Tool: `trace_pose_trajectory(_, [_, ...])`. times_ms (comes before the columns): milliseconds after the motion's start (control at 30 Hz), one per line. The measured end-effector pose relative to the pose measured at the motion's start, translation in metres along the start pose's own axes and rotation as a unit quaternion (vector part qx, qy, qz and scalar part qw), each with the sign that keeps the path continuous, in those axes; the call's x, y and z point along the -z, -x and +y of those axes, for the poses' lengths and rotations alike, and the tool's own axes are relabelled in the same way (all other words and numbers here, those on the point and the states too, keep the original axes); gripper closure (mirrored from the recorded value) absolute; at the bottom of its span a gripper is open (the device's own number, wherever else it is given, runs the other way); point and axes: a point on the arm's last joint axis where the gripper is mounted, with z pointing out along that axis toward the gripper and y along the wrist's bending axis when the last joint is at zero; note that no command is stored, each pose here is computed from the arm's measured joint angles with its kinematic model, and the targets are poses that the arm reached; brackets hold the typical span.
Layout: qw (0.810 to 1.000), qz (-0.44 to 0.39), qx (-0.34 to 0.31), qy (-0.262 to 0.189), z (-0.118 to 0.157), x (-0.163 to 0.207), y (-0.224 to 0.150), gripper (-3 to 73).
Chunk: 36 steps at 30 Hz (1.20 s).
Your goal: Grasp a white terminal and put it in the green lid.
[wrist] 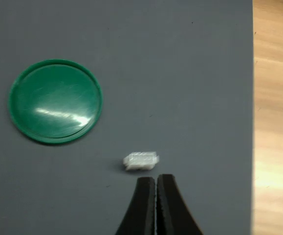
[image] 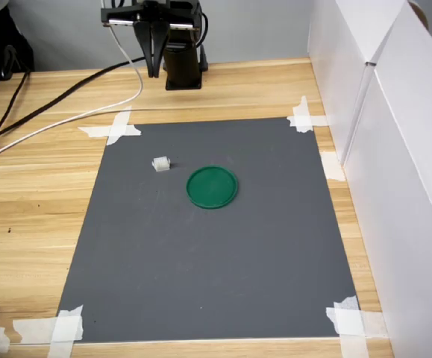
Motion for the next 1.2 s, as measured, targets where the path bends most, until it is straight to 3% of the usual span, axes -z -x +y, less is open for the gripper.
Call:
trace_pose_trajectory(233, [0.992,0.043,0.118,0.019,-0.016,-0.022,0.031,71.0])
trace_pose_trajectory(533, [0.953,0.127,0.250,0.113,-0.022,-0.047,0.045,71.0])
trace_pose_trajectory(733, [0.932,0.154,0.290,0.155,-0.022,-0.053,0.044,71.0])
trace_pose_trajectory(1033, [0.929,0.144,0.297,0.165,-0.021,-0.061,0.046,71.0])
trace_pose_trajectory(1200, [0.900,0.149,0.359,0.196,-0.020,-0.068,0.042,71.0])
